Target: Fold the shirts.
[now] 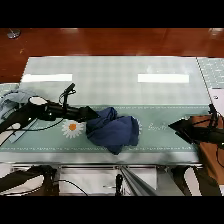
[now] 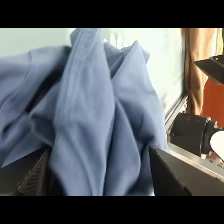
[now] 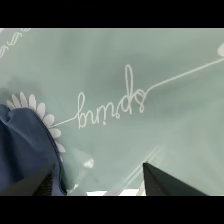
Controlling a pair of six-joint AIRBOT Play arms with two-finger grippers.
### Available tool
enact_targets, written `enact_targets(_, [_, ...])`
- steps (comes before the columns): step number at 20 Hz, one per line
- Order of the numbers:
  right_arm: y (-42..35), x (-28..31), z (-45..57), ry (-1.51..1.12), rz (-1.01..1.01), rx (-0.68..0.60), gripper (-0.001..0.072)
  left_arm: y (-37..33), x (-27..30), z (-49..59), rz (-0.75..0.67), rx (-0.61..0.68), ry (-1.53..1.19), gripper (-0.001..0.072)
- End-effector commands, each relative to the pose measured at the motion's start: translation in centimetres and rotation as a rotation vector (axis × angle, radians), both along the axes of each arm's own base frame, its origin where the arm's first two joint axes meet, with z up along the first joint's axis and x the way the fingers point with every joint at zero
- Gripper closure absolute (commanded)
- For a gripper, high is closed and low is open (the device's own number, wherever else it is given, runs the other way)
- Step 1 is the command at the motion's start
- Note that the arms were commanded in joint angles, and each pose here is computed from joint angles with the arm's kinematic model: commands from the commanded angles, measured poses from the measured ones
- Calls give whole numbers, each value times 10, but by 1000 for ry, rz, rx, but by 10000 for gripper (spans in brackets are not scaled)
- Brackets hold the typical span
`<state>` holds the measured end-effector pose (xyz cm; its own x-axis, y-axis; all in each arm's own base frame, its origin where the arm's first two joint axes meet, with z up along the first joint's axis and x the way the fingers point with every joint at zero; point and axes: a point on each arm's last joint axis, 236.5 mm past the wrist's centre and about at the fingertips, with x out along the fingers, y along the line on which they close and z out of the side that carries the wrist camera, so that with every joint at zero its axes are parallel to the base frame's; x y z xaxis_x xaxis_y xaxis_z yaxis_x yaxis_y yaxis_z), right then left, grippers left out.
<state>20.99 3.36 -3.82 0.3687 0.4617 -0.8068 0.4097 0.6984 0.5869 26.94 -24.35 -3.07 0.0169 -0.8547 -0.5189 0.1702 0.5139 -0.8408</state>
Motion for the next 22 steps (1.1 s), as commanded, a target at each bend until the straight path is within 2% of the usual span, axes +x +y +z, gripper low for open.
enact_targets(1, [4, -7, -2, 16, 27, 9, 80, -10, -3, -19, -103, 75, 41, 198])
enact_targets(2, [9, -7, -2, 15, 27, 30, 80, -7, -8, -23, -157, 104, 44, 473])
enact_targets(3, [19, -7, 0, 13, 41, 61, 80, -3, -11, -25, -202, 127, 41, 680])
enact_targets(13, [137, -40, -38, 197, 348, 170, 80, 5, 10, -13, -188, 141, -1, 681])
enact_targets(18, [178, -45, -53, 243, 388, 263, 80, 4, 7, -12, -197, 137, 6, 681])
enact_targets(22, [193, -29, -63, 230, 392, 244, 81, 4, 7, -12, -196, 137, 7, 681])
